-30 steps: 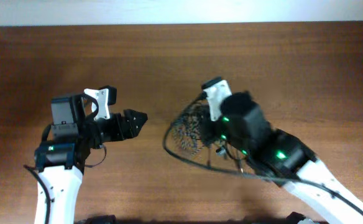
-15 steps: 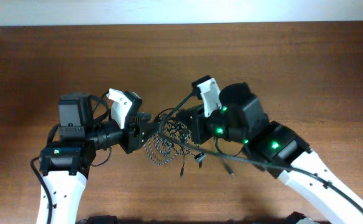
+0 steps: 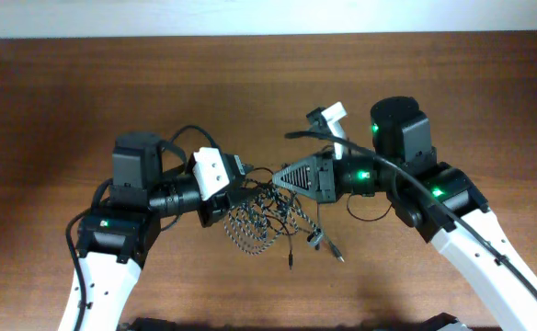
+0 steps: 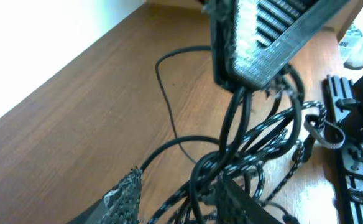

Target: Untangle cables

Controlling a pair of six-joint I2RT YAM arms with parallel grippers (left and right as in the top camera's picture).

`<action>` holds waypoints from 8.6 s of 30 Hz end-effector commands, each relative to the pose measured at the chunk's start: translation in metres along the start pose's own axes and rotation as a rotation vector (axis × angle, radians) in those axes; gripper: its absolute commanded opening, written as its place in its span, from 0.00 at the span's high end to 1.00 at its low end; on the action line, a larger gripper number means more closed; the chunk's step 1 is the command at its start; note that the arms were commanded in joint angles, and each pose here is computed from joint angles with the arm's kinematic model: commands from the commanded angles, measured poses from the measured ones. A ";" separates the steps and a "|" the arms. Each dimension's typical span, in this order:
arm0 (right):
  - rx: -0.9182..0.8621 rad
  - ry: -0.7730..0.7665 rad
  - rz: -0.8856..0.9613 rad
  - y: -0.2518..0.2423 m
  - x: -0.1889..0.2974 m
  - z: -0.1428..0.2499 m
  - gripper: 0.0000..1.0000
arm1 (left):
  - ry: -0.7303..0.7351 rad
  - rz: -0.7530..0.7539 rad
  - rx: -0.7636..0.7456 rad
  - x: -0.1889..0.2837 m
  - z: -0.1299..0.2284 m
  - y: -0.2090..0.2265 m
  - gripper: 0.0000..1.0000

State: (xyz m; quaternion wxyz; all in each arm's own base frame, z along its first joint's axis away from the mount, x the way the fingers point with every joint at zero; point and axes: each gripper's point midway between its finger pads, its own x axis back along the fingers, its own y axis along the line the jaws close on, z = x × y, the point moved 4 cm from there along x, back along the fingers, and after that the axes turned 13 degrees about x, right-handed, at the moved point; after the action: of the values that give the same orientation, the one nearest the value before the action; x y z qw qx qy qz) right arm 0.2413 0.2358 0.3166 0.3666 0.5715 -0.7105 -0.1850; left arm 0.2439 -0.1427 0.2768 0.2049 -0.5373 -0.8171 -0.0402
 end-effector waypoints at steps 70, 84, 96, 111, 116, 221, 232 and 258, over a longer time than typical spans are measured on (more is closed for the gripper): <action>0.362 0.196 0.303 -0.065 -0.028 0.021 0.96 | 0.129 -0.091 0.171 -0.022 0.021 0.011 1.00; 0.175 0.136 0.499 -0.106 0.011 0.011 0.87 | 0.206 -0.102 0.237 -0.019 0.038 0.008 1.00; 0.395 0.161 0.181 -0.071 -0.010 0.015 0.55 | 0.109 -0.128 0.290 -0.021 0.018 0.016 1.00; 0.050 0.014 0.809 -0.145 0.005 -0.006 0.96 | 0.172 -0.085 0.365 -0.020 0.032 0.005 0.92; 0.037 0.036 0.597 -0.126 -0.009 -0.003 0.96 | 0.190 -0.092 0.379 -0.025 0.037 0.012 0.67; 0.110 0.187 0.168 -0.089 -0.005 0.028 0.67 | -0.088 -0.259 0.437 0.019 0.000 0.071 1.00; 0.406 0.249 0.631 -0.140 -0.056 0.019 0.96 | -0.122 -0.049 0.433 0.016 -0.010 0.046 1.00; -0.584 -0.206 0.763 -0.192 0.194 0.040 0.31 | -0.200 -0.112 0.545 0.075 0.017 0.069 1.00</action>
State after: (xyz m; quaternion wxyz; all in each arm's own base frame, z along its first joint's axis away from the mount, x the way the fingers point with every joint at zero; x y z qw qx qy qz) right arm 0.3244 -0.0429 0.2049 0.4948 0.0089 -0.8179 -0.2937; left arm 0.2857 -0.0085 0.2575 0.3134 -0.2836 -0.8590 0.2891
